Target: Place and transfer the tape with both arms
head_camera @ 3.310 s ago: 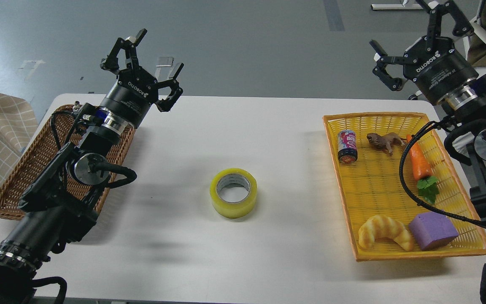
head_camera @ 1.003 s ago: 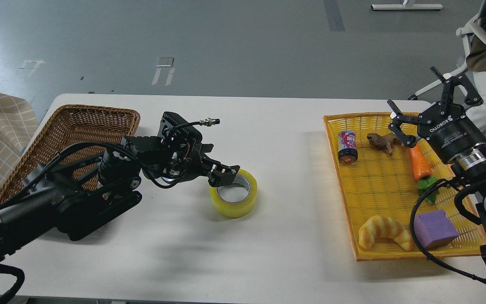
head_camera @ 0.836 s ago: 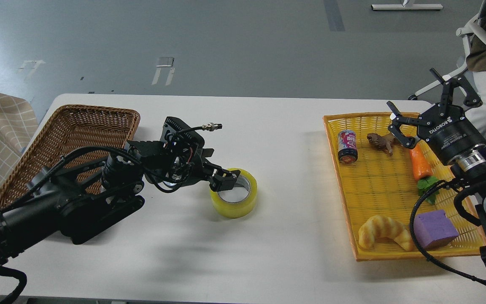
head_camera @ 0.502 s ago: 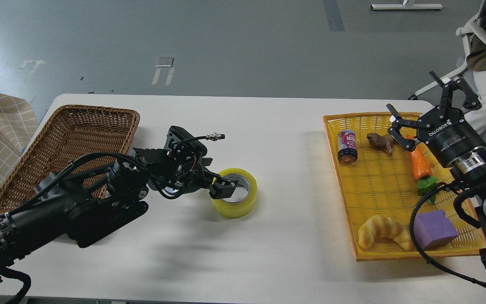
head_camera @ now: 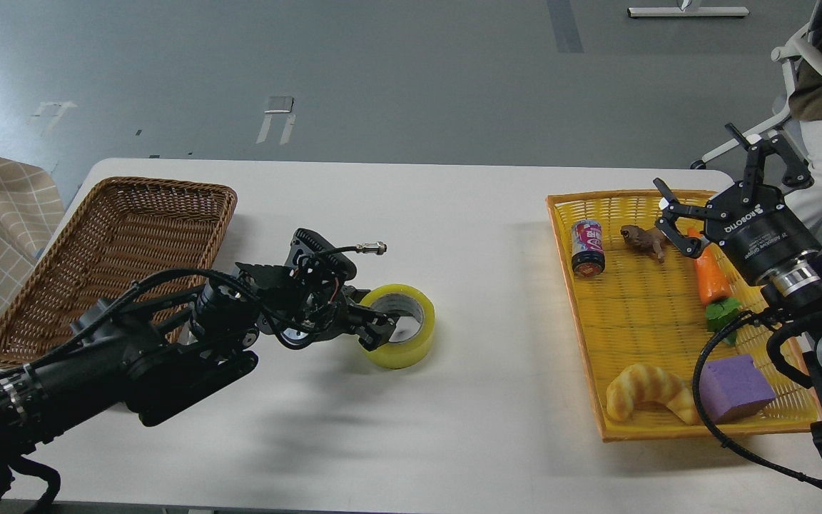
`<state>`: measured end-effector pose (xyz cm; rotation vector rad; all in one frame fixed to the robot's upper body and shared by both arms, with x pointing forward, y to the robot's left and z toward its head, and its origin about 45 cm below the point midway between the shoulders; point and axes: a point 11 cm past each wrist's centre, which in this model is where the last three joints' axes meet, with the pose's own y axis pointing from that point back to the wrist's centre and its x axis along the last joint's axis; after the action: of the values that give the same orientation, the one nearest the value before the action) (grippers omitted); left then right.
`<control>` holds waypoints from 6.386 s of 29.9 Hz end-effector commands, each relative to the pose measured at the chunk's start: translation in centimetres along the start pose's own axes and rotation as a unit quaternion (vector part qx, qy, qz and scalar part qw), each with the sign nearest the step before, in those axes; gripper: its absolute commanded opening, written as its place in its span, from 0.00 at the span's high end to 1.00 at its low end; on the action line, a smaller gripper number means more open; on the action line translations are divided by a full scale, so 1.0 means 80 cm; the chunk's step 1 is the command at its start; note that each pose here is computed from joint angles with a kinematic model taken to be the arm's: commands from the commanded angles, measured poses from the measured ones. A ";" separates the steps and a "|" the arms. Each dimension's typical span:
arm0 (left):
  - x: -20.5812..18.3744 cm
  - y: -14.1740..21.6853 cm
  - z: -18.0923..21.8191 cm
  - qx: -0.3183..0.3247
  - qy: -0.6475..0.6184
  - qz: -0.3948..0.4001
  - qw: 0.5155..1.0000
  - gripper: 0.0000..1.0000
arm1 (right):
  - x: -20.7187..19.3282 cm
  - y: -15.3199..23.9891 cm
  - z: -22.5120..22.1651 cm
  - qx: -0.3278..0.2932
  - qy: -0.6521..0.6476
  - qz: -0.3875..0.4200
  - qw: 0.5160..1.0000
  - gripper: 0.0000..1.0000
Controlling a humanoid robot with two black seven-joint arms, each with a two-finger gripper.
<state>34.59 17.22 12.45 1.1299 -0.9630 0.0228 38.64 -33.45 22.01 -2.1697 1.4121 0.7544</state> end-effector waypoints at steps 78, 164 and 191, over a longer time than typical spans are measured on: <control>-0.158 0.250 -0.292 0.266 0.142 -0.077 0.950 1.00 | -0.003 -0.004 0.012 0.001 -0.015 -0.002 1.000 0.00; 0.099 0.139 -0.086 -0.434 0.715 0.314 0.450 0.02 | -0.072 -0.076 0.009 0.014 -0.035 -0.077 0.996 0.00; 0.103 0.123 -0.104 -0.414 0.726 0.321 0.445 0.02 | -0.074 -0.073 0.026 0.017 -0.055 -0.077 0.995 0.00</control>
<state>40.28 24.69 24.50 -0.4727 0.3599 0.9118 41.63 -25.84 24.70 -2.1496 1.1785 0.7739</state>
